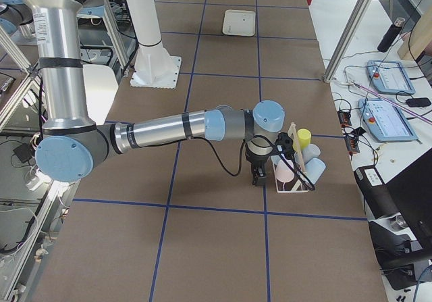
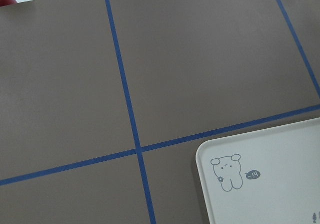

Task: Transfer IKEA cup to right arm and place on rack

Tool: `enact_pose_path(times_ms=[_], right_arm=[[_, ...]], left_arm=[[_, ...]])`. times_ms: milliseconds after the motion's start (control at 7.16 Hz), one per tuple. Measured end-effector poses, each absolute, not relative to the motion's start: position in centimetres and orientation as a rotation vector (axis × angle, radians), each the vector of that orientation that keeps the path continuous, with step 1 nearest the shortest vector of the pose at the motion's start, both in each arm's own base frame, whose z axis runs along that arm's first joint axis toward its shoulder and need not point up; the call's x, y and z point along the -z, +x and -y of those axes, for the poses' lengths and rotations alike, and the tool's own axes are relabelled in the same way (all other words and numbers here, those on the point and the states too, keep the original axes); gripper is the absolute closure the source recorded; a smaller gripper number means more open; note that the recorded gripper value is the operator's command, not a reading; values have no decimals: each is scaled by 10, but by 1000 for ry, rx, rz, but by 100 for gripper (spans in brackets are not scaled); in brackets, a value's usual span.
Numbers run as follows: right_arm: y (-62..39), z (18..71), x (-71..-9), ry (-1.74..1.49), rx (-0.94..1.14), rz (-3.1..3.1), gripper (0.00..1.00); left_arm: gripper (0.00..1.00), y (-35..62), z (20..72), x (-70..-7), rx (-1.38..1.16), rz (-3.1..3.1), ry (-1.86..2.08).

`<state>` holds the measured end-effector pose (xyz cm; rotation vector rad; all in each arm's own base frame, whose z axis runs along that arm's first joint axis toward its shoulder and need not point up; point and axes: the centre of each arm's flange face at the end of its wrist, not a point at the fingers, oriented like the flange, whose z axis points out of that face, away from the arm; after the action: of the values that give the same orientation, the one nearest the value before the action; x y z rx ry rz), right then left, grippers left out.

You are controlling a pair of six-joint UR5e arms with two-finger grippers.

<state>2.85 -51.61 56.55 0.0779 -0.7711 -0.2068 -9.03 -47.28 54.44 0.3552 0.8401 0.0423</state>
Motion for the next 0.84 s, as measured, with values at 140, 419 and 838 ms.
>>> enact_pose_path(times_ms=[140,419,838], right_arm=[[28,514,-568,73,206,771,0],[29,513,-574,65,205,752,0],[33,514,-574,69,206,694,0]], left_arm=[[0,-91,474,-545,-30,-805,354],[0,-93,476,-548,-16,-722,357],[0,-93,476,-550,-17,-708,359]])
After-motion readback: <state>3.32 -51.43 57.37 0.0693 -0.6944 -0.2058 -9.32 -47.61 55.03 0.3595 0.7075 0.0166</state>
